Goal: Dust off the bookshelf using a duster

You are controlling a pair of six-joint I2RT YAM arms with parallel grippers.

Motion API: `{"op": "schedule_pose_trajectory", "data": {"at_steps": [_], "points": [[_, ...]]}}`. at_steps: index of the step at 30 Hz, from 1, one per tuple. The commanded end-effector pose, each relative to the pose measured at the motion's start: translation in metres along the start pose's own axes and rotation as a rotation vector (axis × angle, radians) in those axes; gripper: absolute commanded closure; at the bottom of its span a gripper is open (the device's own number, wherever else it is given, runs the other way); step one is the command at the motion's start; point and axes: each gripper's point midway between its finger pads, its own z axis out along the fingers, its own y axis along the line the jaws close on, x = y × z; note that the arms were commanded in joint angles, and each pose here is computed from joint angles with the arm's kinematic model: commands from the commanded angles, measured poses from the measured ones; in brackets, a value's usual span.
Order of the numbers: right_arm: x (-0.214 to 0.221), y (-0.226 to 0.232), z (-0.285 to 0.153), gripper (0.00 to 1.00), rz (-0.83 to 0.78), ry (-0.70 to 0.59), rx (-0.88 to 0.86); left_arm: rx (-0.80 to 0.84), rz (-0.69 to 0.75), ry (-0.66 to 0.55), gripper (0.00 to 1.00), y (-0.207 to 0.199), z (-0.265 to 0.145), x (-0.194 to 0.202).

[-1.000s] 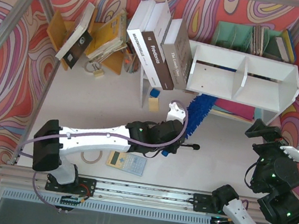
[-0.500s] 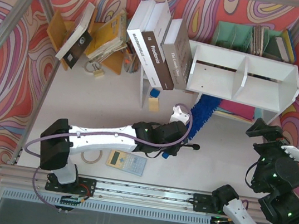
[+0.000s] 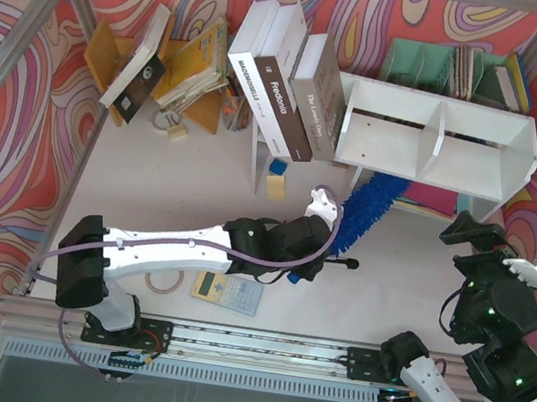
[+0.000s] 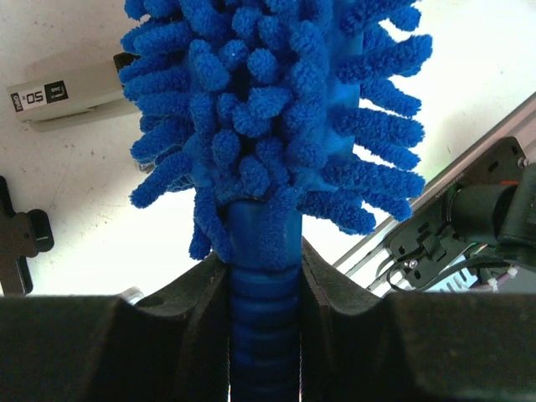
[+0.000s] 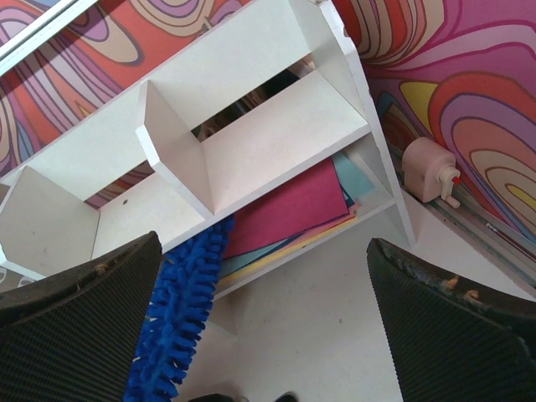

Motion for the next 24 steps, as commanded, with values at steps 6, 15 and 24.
{"op": "schedule_pose_trajectory", "data": {"at_steps": [6, 15, 24], "points": [[-0.004, 0.005, 0.001, 0.01, 0.017, -0.001, -0.01, 0.065, 0.083, 0.003, 1.0, -0.015, 0.006, 0.001], [-0.005, 0.0, -0.002, 0.01, 0.013, -0.005, 0.002, 0.136, 0.122, 0.072, 1.0, -0.029, 0.02, 0.015], [-0.002, -0.001, -0.001, 0.01, 0.013, -0.002, 0.003, 0.104, 0.114, 0.01, 1.0, -0.021, 0.002, 0.003]]}}
